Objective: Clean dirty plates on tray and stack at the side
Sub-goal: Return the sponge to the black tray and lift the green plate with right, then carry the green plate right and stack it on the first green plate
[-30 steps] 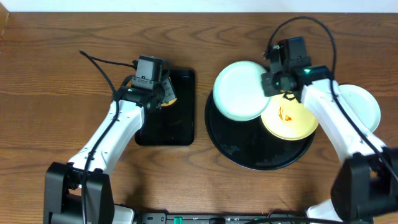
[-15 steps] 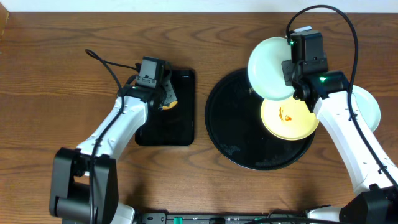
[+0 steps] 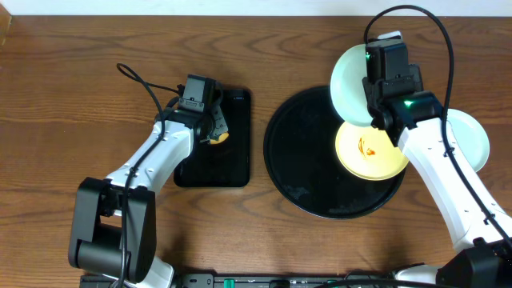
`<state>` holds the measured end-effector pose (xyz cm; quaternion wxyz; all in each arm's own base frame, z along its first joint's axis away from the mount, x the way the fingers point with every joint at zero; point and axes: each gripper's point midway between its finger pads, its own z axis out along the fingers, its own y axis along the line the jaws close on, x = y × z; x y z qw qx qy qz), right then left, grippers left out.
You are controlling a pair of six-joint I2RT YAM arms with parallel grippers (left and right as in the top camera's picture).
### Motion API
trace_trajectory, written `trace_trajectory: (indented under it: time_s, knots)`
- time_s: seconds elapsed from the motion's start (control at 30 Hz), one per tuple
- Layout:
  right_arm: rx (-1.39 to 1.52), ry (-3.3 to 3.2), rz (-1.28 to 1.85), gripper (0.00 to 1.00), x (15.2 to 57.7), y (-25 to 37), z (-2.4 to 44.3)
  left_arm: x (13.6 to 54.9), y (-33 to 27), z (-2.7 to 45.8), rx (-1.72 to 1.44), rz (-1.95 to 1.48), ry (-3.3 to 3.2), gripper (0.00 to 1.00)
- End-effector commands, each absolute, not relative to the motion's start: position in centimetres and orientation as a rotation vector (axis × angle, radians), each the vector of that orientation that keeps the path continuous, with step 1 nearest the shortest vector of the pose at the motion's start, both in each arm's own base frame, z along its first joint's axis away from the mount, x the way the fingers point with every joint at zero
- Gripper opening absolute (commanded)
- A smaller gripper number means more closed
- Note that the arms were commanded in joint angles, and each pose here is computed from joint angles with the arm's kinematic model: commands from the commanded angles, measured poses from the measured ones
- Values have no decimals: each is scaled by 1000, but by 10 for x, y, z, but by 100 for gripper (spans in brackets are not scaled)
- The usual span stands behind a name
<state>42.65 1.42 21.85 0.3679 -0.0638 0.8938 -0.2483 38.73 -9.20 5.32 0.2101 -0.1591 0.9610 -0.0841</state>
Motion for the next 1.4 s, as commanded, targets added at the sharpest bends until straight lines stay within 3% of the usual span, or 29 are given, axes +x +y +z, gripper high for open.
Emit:
trace_trajectory:
  time_s: [0.0,0.3,0.53,0.77,1.23,1.3,1.37]
  knots:
    - [-147,2261,-660,1,427,12,232,384,-89,47,-434,-214,2687,7]
    - [-27,2257,-632,1,427,1,232,384,-89,47,-434,-214,2688,8]
    - [427,2258,-620,1,412,-75,224,383,-88,46,-434,-212,2692,8]
    - [876,2259,-632,1,367,-165,205,383,-88,46,-434,-212,2692,7]
    - [1176,2294,-471,1,324,-234,174,383,-88,46,-434,-212,2693,8]
    - [1195,2308,-478,6,320,-236,169,383,-88,46,-434,-212,2693,7]
    - [1204,2326,-480,17,318,-237,165,383,-88,46,-434,-212,2692,8]
